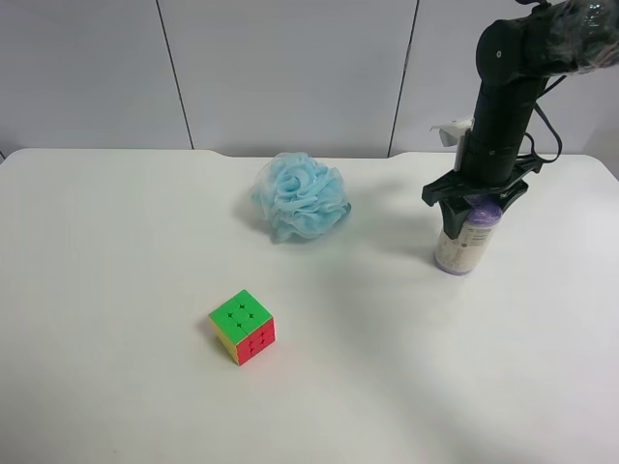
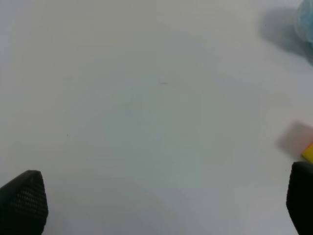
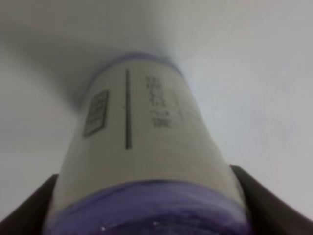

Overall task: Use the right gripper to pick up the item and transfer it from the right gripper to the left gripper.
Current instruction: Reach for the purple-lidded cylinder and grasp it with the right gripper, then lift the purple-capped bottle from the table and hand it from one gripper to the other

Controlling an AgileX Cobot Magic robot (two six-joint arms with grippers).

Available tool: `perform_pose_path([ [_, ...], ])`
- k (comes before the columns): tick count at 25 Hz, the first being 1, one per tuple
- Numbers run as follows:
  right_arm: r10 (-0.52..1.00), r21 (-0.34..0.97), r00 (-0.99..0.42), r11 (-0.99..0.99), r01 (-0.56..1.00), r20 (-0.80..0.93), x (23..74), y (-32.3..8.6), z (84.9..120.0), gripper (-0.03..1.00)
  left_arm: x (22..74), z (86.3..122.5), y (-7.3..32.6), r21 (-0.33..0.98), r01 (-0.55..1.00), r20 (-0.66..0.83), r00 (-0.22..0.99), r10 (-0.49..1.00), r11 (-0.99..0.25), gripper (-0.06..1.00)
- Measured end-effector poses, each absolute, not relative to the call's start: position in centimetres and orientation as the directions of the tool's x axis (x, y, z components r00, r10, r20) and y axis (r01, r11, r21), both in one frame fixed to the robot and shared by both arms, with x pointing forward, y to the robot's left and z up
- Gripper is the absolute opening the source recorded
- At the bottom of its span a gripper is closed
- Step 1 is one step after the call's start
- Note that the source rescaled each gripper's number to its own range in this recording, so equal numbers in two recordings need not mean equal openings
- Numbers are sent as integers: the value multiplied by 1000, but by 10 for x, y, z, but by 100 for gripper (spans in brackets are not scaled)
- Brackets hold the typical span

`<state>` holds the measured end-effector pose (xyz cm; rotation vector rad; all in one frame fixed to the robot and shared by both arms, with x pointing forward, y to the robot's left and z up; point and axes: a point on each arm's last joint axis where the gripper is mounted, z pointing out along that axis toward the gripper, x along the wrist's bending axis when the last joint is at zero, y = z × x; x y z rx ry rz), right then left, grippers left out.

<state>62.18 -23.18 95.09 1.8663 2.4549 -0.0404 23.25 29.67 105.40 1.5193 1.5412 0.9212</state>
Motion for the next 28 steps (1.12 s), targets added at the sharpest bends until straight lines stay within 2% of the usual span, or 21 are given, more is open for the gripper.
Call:
perform_pose_path([
  [7,962,14,-266,268,963,-62,622,-232,951,0,233,1054,297,896,443,-34,7,999,28,100],
  [11,963,34,-263,266,963,-61,619,-232,963,0,233,1054,297,896,443,-34,7,999,28,100],
  [20,969,155,-246,243,957,-1,595,-230,1029,0,233,1054,297,896,443,-34,7,999,28,100],
  [28,938,267,-336,304,915,83,564,-214,1081,0,233,1054,297,896,443,-34,7,999,28,100],
])
